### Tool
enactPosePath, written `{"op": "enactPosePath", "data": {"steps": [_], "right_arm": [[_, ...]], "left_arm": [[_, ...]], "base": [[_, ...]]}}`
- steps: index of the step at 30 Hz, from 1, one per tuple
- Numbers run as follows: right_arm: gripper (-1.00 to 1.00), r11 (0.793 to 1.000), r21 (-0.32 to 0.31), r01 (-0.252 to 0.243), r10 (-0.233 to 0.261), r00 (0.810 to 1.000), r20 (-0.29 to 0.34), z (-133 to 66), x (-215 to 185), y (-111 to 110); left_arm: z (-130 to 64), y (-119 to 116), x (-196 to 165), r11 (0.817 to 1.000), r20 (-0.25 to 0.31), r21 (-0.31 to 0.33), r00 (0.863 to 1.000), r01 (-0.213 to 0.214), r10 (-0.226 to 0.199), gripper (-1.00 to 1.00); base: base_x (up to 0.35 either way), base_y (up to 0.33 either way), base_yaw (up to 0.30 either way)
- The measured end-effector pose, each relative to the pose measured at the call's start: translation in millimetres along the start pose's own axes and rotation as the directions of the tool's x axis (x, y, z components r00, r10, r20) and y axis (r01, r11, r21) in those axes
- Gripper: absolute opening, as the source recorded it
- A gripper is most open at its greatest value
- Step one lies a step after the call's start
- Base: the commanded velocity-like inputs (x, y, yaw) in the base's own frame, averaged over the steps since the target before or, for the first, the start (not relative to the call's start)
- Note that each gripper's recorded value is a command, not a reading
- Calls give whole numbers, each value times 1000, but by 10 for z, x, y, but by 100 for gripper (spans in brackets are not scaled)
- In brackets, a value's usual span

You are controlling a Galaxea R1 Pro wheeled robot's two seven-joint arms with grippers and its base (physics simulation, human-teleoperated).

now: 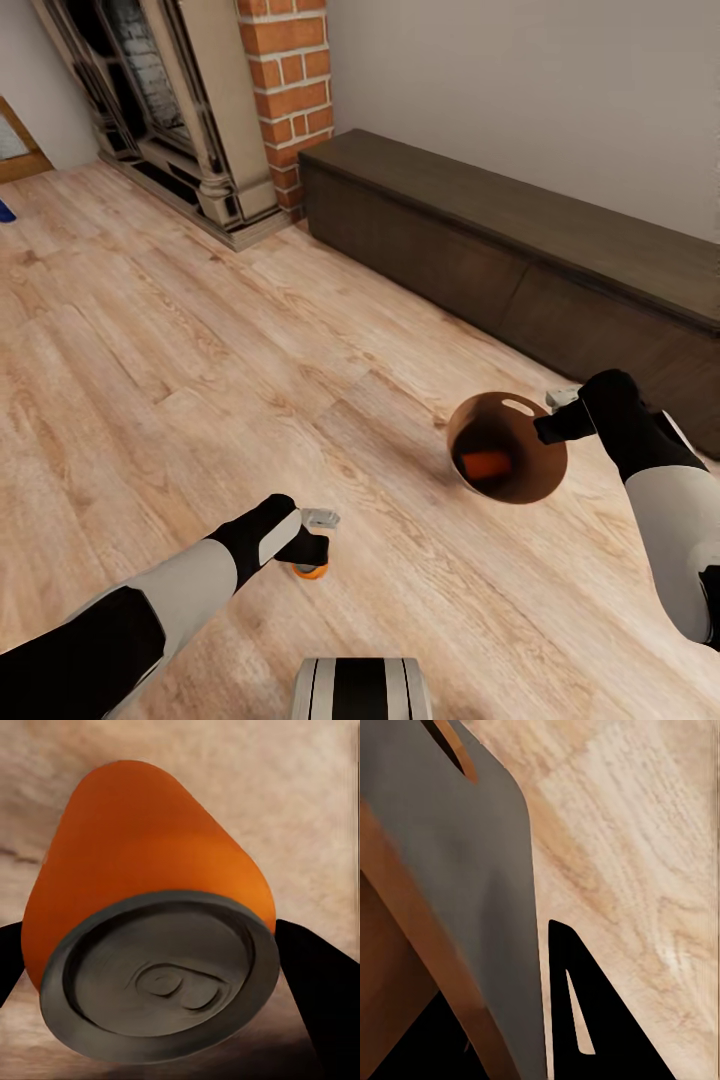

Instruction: Put the three can of soda from the living room inside the tash can in the kitchen.

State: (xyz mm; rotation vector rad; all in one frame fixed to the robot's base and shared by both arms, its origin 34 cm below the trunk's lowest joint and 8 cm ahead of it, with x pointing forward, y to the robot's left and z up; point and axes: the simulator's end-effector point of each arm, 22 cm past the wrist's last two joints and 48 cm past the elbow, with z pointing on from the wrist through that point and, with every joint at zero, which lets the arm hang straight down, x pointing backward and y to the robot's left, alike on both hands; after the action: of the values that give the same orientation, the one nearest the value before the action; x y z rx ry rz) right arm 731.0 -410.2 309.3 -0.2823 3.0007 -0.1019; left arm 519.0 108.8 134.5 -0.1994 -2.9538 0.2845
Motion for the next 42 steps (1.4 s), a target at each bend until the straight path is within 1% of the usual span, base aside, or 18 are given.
{"op": "enactPosePath", "data": {"steps": [14, 21, 33, 37, 42], "right_arm": [[-100, 1000, 11, 0, 0, 999, 54, -365, -134, -42], [-100, 1000, 3, -9, 9, 997, 82, -537, -187, -31], [-100, 1000, 1, -18, 17, 992, 124, -827, -241, -52], [-100, 1000, -5, -22, 22, 991, 129, -885, -208, -36], [-100, 999, -22, -44, 46, 992, 118, -865, -37, -23]], "left_arm": [[-299, -36, -158, 1000, 56, -4, 998, -13, 13, -100], [-452, -64, -229, 1000, 84, 0, 996, -19, 19, -100], [-716, -83, -338, 1000, 130, -11, 991, -28, 29, -100], [-808, -77, -379, 999, 148, -17, 988, -31, 33, -100], [-923, -74, -430, 999, 173, -21, 984, -33, 36, -100]], "base": [[0, 0, 0], [0, 0, 0], [0, 0, 0], [0, 0, 0], [0, 0, 0]]}}
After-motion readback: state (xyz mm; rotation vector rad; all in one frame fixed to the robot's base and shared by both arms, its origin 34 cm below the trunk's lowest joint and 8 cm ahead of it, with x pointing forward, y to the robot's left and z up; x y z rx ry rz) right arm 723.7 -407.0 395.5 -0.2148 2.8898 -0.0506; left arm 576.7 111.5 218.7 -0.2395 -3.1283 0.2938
